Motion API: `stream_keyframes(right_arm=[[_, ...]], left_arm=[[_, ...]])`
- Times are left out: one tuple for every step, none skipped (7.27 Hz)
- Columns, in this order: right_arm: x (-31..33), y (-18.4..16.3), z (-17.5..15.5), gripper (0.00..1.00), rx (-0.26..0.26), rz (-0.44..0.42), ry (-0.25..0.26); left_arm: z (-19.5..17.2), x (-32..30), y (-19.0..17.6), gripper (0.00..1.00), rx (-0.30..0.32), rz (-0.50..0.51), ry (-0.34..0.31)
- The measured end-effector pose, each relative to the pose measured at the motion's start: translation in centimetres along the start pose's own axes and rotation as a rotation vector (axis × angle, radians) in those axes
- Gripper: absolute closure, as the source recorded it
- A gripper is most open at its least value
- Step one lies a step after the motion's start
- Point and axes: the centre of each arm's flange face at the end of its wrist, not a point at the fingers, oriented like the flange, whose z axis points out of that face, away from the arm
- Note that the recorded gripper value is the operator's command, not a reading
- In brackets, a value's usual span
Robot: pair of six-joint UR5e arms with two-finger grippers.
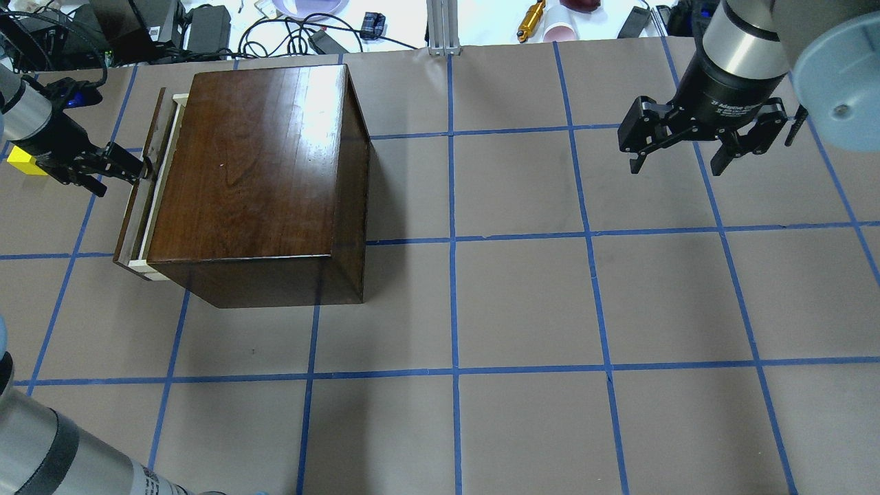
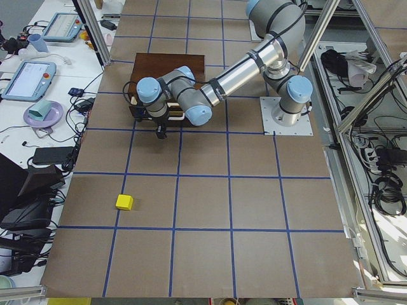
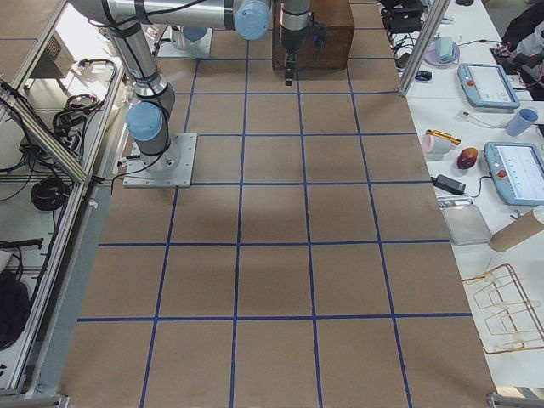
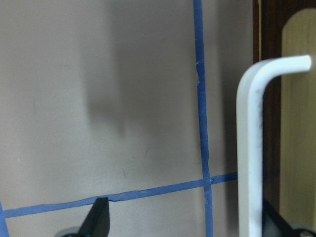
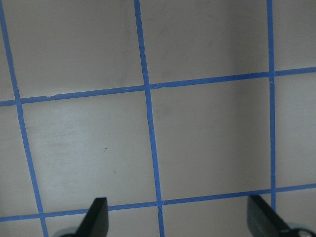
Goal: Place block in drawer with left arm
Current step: 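Pull the drawer outward from the cabinet with the left gripper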
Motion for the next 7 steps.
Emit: stream_keyframes(right_arm=[[0.0,0.0,0.01,0.0,0.0,0.0,0.0],[0.0,0.0,0.01,0.0,0.0,0.0,0.0],[0.0,0.0,0.0,0.0,0.0,0.0,0.0],[0.0,0.0,-0.01,0.0,0.0,0.0,0.0],[0.01,-0.01,-0.02,0.0,0.0,0.0,0.0],[0.04,-0.02,-0.02,0.0,0.0,0.001,0.0],[0.05,-0.02,-0.02,0.0,0.0,0.001,0.0]], left_arm=[[-0.03,-0.02,0.0,0.0,0.001,0.001,-0.001],[-0.06,-0.07,0.0,0.0,0.001,0.001,-0.002],[-0.06,-0.19,0.06,0.0,-0.005,0.001,-0.01],[-0.07,-0.37,0.2,0.0,-0.018,0.001,-0.028],[-0.05,-0.5,0.3,0.0,-0.028,0.001,-0.041],[-0.05,-0.58,0.36,0.0,-0.033,0.001,-0.046],[-0.19,-0.57,0.41,0.0,-0.033,0.001,-0.051]])
